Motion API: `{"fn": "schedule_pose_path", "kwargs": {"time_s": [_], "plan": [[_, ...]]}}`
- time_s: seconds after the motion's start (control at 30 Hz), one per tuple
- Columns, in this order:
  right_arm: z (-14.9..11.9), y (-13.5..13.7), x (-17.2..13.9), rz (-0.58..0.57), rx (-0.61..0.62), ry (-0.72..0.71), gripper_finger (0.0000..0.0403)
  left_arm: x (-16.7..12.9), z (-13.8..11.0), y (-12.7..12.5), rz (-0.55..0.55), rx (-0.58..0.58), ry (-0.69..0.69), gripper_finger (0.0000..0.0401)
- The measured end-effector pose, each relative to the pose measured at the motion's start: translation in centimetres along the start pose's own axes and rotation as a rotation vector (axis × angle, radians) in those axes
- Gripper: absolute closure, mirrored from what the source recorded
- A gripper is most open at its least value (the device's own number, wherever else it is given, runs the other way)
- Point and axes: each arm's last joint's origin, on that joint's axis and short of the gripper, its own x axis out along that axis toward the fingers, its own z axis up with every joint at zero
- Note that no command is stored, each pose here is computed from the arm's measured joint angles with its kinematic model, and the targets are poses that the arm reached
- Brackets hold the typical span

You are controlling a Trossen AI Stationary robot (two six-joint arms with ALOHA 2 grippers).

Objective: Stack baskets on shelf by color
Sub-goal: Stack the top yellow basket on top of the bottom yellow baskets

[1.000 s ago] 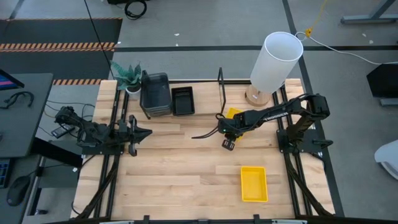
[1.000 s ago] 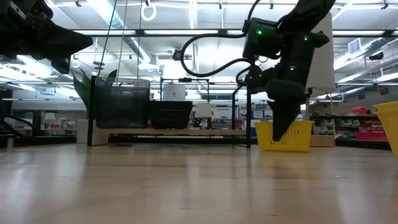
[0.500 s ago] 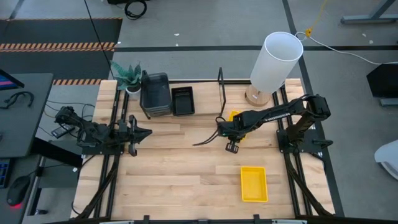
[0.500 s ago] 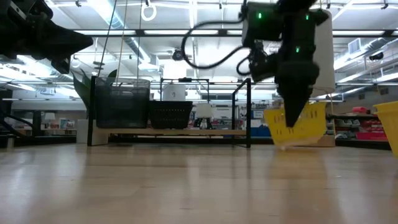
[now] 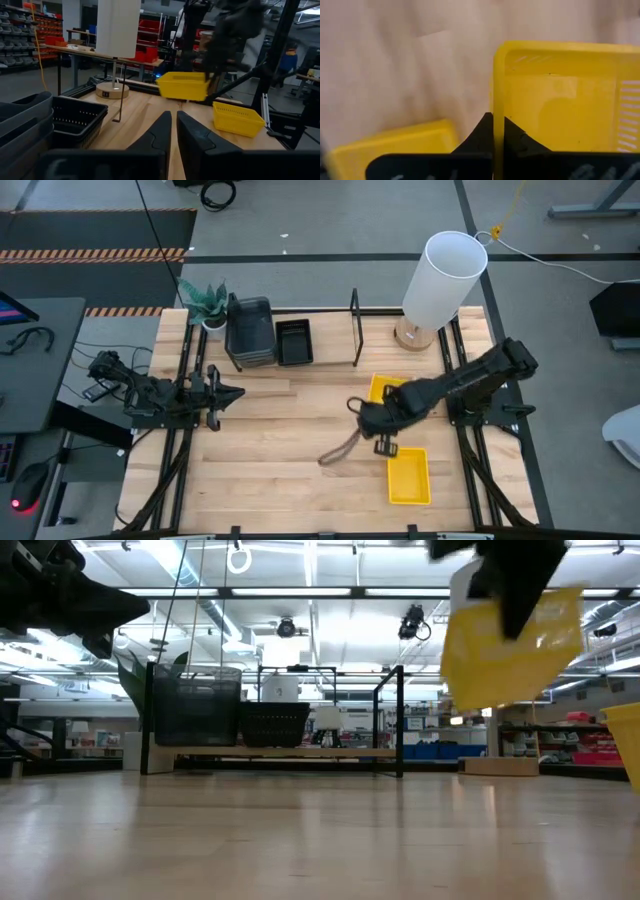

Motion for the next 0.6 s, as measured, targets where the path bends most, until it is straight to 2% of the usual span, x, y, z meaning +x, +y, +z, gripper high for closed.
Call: {"fn": "schedule_pose_path", "kwargs": {"time_s": [0.3, 0.43, 0.6], "plan": [[-4.2, 6.7, -4.4, 0.218, -0.044, 0.016, 0.0398, 0.0, 0.0, 0.0, 0.0, 0.0, 0.0, 0.0376], [-6.6, 9.1, -6.1, 0.281, -0.064, 0.01, 0.0397, 0.0, 0.0, 0.0, 0.0, 0.0, 0.0, 0.0372], [-9.2, 11.2, -6.8, 0.337, -0.091, 0.008, 0.0397, 0.0, 0.0, 0.0, 0.0, 0.0, 0.0, 0.0365]]}}
